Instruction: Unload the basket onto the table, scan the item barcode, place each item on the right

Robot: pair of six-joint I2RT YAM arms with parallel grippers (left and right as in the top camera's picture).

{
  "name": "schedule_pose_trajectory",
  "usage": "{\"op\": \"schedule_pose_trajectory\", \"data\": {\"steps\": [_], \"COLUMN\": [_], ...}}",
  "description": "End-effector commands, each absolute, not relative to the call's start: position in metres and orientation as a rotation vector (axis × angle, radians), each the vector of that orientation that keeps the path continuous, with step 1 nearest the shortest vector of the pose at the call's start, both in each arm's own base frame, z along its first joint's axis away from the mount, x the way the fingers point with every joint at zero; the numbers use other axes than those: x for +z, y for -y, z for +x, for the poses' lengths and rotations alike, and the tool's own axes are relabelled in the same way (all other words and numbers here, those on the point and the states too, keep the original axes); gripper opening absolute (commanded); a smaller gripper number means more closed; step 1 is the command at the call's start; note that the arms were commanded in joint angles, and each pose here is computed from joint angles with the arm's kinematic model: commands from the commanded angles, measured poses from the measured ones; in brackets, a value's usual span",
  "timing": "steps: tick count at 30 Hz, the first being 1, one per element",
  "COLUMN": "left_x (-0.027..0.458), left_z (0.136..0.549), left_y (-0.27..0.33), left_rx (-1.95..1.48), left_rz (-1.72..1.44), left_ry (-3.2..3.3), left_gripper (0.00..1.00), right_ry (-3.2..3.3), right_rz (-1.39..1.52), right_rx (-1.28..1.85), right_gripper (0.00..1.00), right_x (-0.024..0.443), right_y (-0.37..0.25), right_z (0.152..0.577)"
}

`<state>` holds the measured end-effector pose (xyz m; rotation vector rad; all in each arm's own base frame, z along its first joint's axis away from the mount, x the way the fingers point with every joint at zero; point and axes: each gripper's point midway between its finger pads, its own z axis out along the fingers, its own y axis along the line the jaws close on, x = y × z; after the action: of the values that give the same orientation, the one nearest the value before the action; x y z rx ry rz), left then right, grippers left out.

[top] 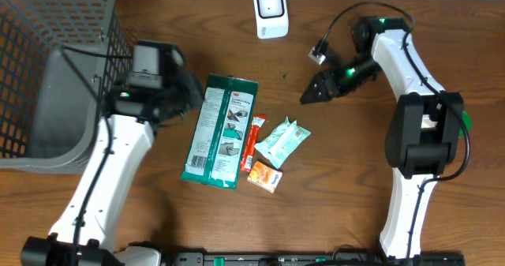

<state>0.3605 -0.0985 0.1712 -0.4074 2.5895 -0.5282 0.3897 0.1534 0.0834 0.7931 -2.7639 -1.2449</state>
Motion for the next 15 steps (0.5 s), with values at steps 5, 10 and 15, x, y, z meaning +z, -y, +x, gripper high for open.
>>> {"op": "schedule_pose_trajectory", "data": {"steps": [5,10,15], "left_x": [0.134,0.096,0.06], "left_z": [0.298,0.283,0.272], "left_y": [0.187,0.218,0.237], "left_rx": [-0.647,-0.62,-0.585], "left_rz": [0.042,0.162,0.241], "left_ry": [-2.853,-2.967,-3.05], "left_gripper": [0.08,0.08,0.08], "right_ry": [2.761,2.783,2.75], "right_rz": [0.825,0.786,0.808], "right_rx": [-1.283,-1.272,-1.276], "right_gripper": [0.68,0.66,0.66], "right_x": [0.048,0.022,0.007], "right_y": [-0.158,-0.167,-0.179], "right_z": [0.38,0.376,0.361]}}
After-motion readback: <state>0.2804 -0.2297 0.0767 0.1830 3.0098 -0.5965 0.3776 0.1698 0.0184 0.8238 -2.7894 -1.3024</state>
